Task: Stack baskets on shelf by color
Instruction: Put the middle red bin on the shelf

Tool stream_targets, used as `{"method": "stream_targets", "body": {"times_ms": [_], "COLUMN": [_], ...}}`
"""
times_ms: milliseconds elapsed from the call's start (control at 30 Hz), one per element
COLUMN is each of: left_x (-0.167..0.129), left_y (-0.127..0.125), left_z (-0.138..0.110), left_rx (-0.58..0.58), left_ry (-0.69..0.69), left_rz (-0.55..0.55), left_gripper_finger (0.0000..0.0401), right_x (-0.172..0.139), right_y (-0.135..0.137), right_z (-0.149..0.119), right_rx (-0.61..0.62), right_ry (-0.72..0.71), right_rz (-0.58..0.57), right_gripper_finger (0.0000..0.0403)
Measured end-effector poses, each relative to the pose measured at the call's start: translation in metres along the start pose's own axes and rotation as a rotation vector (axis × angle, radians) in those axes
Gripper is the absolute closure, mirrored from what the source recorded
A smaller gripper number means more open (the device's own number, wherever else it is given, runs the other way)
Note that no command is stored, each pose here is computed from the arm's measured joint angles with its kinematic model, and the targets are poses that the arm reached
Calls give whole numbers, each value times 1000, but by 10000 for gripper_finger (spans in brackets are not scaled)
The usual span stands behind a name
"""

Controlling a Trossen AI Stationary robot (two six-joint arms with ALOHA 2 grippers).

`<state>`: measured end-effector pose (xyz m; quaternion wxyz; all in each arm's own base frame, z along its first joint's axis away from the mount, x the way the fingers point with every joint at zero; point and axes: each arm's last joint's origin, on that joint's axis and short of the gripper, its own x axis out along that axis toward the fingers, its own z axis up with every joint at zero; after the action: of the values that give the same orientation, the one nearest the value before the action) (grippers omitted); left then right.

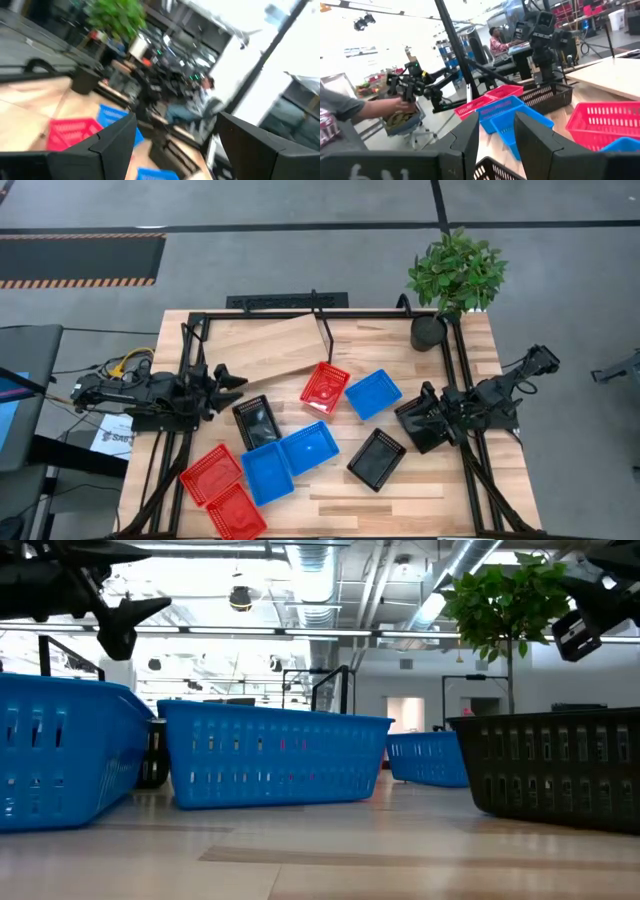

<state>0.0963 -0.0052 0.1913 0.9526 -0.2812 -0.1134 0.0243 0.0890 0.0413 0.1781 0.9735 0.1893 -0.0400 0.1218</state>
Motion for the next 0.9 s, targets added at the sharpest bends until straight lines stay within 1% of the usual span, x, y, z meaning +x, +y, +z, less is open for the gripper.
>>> {"method": "stream_targets", "body": {"times_ms": [67, 100, 167, 300, 367, 433, 533, 600, 700, 800, 900], "left_x": [0, 0, -1, -1, -1, 0, 7, 16, 37, 59, 76], "left_y": [1, 1, 0, -7, -11, -17, -31, -43, -64, -83, -96], "left_z": [3, 5, 9, 16, 21, 28, 44, 55, 68, 72, 62], "left_rx": [-13, -38, -110, -243, -289, -306, -291, -266, -229, -214, -228], "left_ry": [-62, -93, -138, -181, -212, -234, -206, -143, 39, 344, 713], "left_rz": [52, 72, 70, -45, -113, -158, -171, -165, -136, -64, 84], "left_gripper_finger": [136, 136, 136, 136, 136, 136, 136, 136, 136, 136, 136], "right_x": [0, 0, 0, 0, 0, 0, 0, 0, 0, 0, 0], "right_y": [0, 0, 0, 0, 0, 0, 1, 1, 1, 1, 0], "right_z": [0, 0, 0, 0, 0, 0, 1, 1, 1, 1, 0], "right_rx": [1, 1, 1, 2, 2, 3, 4, 4, 4, 5, 4], "right_ry": [-4, -4, -2, -3, -4, -4, -5, -6, -7, -7, -1], "right_rz": [2, 2, 2, 2, 3, 5, 7, 8, 8, 8, 6], "right_gripper_finger": [256, 257, 258, 258, 256, 255, 255, 257, 259, 260, 260]}}
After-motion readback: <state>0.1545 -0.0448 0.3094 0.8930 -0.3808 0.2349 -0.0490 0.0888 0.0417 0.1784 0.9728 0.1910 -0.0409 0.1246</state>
